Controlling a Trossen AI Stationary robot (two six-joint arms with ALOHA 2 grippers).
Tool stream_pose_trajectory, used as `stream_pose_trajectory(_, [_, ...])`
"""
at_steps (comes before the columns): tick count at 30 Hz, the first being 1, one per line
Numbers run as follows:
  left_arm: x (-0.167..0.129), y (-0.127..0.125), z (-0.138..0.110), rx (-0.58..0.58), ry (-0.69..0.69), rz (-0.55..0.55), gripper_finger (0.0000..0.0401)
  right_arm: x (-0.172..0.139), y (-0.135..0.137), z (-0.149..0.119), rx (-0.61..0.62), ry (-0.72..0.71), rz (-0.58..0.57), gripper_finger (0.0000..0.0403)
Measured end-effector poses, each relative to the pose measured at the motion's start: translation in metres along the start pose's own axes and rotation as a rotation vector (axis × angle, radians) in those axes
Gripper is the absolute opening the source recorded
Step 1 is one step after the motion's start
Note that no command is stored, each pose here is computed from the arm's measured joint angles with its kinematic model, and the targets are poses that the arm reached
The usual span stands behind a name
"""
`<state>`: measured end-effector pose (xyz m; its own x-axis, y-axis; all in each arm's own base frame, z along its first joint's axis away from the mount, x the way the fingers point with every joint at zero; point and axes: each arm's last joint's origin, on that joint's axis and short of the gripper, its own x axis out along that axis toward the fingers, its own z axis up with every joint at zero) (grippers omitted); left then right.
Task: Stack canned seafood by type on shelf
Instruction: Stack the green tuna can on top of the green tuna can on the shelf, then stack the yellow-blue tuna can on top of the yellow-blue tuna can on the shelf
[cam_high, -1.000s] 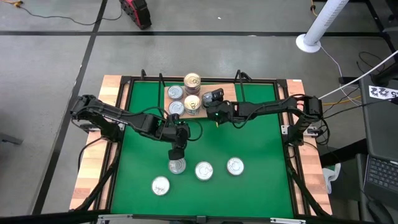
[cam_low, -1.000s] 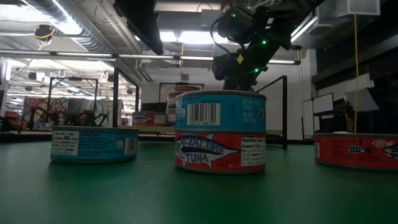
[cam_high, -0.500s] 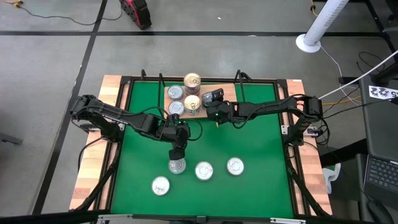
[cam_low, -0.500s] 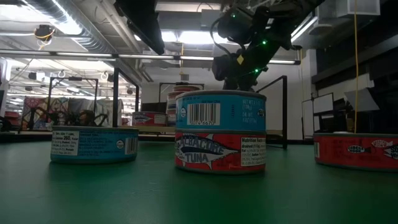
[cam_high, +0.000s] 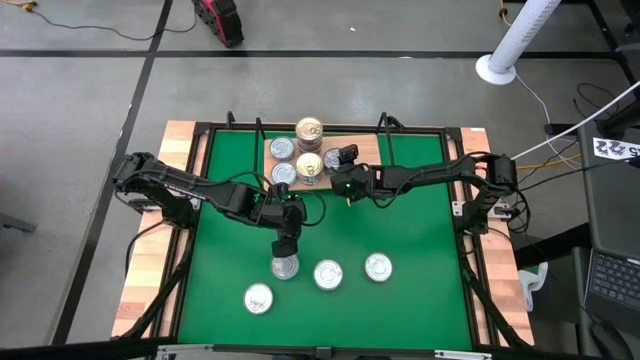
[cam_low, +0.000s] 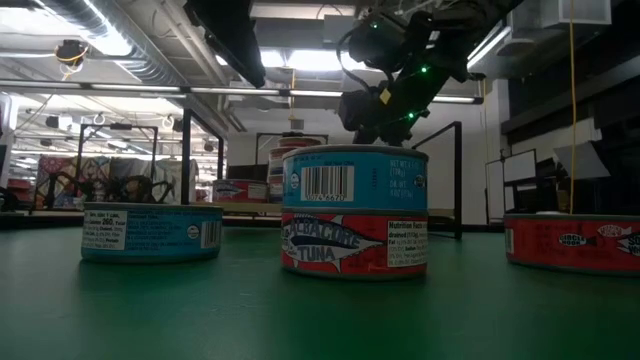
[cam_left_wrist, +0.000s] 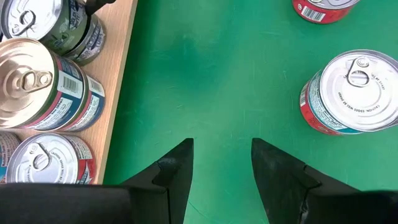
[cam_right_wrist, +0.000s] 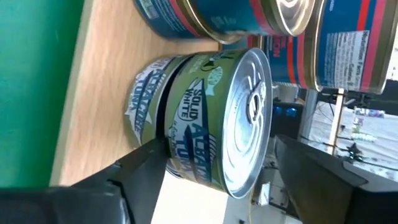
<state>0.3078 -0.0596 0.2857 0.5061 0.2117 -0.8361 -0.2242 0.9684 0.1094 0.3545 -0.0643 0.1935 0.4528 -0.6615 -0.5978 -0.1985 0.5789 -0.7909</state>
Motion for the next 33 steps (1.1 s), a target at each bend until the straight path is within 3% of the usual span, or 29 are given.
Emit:
stream_pose_trajectory(7, [-0.001,-0.002,-0.001,-0.008,0.001,-0.011,0.0157,-0.001,-0.003,0.0,-0.057,0.041,-0.026,0.0294])
stream_pose_trajectory(18, [-0.005,-0.015,-0.005,0.003,-0.002,-0.036,0.0157,-0.011,-0.014,0.0,-0.138,0.108,0.054,0.0287])
stream_pose_trajectory(26, [-0.012,-0.031,-0.012,-0.017,-0.005,-0.071,0.0157,-0.031,-0.017,0.01,-0.054,0.142,0.102,0.0287])
stream_pose_trajectory(33, [-0.02,-0.057,-0.024,-0.103,0.004,-0.118,0.0156,-0.061,0.001,0.028,-0.036,0.11,0.137,0.0287])
